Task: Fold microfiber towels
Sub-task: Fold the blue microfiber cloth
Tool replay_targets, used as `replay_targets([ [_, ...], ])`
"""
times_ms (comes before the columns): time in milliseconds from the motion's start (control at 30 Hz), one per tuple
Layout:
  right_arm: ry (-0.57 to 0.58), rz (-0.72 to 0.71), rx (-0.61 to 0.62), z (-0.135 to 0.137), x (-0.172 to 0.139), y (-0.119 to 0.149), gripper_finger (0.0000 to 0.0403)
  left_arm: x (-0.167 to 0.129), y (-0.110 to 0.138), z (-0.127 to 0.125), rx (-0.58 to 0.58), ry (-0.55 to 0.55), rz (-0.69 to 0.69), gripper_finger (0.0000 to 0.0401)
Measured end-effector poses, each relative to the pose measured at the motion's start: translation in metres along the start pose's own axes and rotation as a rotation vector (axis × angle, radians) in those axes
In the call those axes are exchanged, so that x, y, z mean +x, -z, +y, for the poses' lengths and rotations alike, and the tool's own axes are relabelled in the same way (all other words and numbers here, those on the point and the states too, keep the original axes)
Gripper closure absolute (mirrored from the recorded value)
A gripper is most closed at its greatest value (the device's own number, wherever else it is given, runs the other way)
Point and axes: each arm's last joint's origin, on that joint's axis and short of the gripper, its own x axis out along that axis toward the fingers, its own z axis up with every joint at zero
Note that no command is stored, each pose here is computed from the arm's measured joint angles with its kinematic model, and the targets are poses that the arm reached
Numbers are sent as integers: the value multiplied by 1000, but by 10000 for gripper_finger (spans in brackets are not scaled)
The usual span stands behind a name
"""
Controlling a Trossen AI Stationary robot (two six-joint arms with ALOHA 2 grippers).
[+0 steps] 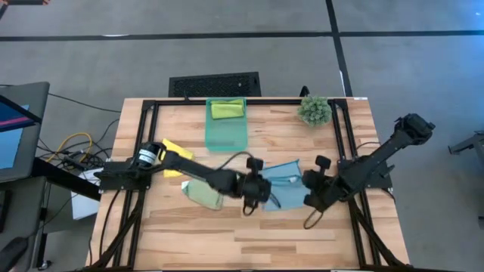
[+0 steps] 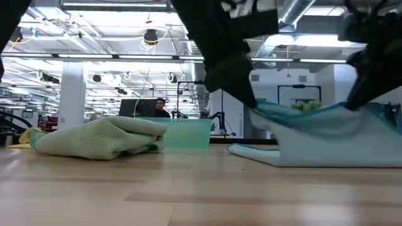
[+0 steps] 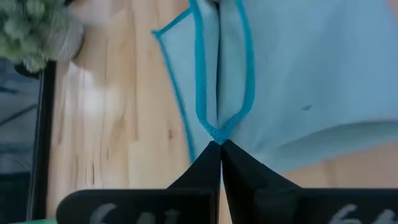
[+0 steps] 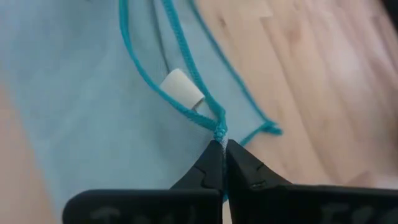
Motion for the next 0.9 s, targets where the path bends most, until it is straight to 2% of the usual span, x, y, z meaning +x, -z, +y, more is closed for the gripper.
replay_targets([
  [100,39,22,-25,-6,11,-7,383,7,7,10,-33,77,42,401],
  [200,58,38,-56,-10,21,-14,386,7,13,9,-41,108,103,401],
  [367,-15,72,-98,-11,28,-20,386,-8,13,3,-65,150,200,401],
  [633,-294,-7,-156,9,-8,-16,387,-52,-22,-20,1,230,67,401],
  [800,-388,-94,-168,15,-37,-21,385,-70,-35,-25,23,216,-2,401],
  [900,-441,-133,-148,17,-53,-24,384,-74,-37,-28,25,255,-14,401],
])
